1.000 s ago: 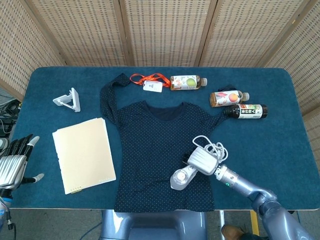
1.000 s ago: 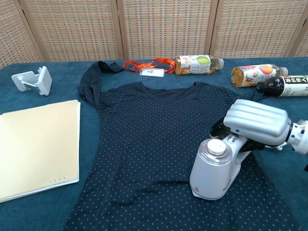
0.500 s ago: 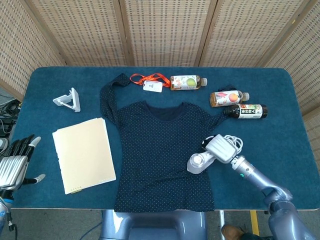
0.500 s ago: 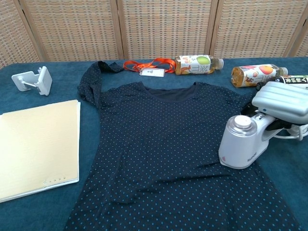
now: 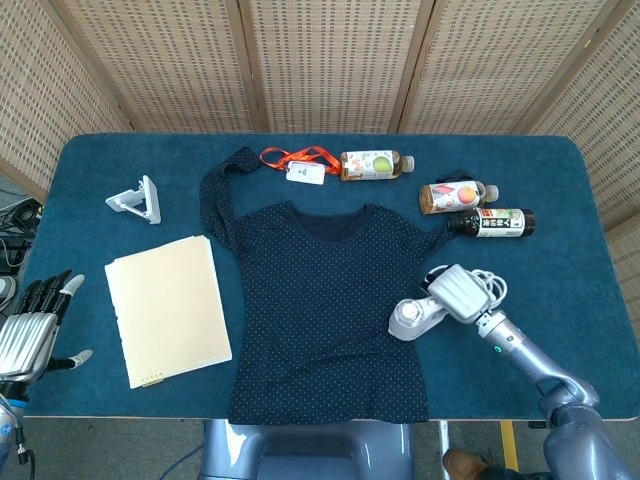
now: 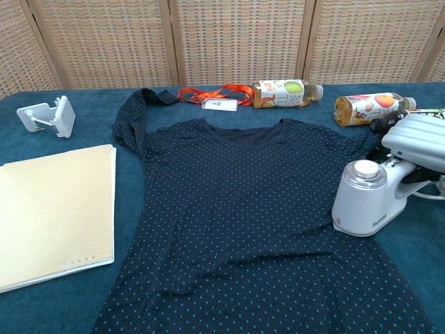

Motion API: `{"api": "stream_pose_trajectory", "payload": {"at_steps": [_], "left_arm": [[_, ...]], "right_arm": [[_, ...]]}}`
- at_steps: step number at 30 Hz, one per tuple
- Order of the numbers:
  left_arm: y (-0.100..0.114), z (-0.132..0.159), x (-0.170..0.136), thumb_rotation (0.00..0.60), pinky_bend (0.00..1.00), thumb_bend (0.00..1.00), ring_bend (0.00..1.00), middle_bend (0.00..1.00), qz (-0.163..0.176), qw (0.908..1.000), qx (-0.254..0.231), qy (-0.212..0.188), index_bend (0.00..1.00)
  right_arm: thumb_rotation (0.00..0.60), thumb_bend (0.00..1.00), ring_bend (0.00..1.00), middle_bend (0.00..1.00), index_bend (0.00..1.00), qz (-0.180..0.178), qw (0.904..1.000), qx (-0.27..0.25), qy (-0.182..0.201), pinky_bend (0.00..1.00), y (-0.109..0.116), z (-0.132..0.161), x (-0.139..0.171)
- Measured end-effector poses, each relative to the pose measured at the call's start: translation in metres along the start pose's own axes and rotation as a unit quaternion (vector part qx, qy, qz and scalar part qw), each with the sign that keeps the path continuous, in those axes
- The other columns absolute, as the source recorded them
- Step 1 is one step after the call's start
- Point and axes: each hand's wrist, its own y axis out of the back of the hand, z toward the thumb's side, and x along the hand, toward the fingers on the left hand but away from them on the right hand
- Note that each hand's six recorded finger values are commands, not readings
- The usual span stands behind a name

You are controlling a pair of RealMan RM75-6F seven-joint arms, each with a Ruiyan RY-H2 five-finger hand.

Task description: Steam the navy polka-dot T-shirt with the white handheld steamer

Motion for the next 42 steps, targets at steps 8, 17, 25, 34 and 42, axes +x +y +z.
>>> {"api": "stream_pose_trajectory", "payload": {"at_steps": [8,17,25,34,42], "left_arm": [[0.000,-0.002,0.000,0.600,0.00,0.00,0.00,0.00,0.001,1.0000,-0.001,0.001,0.00],[0.000,-0.001,0.001,0.600,0.00,0.00,0.00,0.00,-0.001,1.0000,-0.001,0.002,0.00],[0.001,-0.004,0.000,0.600,0.00,0.00,0.00,0.00,-0.001,1.0000,-0.002,0.005,0.00],[0.000,-0.003,0.001,0.600,0.00,0.00,0.00,0.00,-0.001,1.0000,-0.002,0.004,0.00],[0.000,-0.002,0.001,0.600,0.00,0.00,0.00,0.00,-0.001,1.0000,-0.001,0.004,0.00]], "right_arm": [[0.600,1.00,0.86,0.76,0.94,-0.032,0.9967,-0.023,0.071,1.00,0.003,0.053,-0.009],[0.600,1.00,0.86,0.76,0.94,-0.060,0.9879,-0.043,0.137,1.00,0.013,0.101,-0.021],[0.600,1.00,0.86,0.76,0.94,-0.059,0.9848,-0.037,0.159,1.00,0.013,0.118,-0.023],[0.600,1.00,0.86,0.76,0.94,-0.028,0.9941,-0.004,0.105,1.00,0.002,0.072,-0.009],[0.600,1.00,0.86,0.76,0.94,0.001,0.9978,0.043,0.050,1.00,-0.001,0.018,0.014]]}}
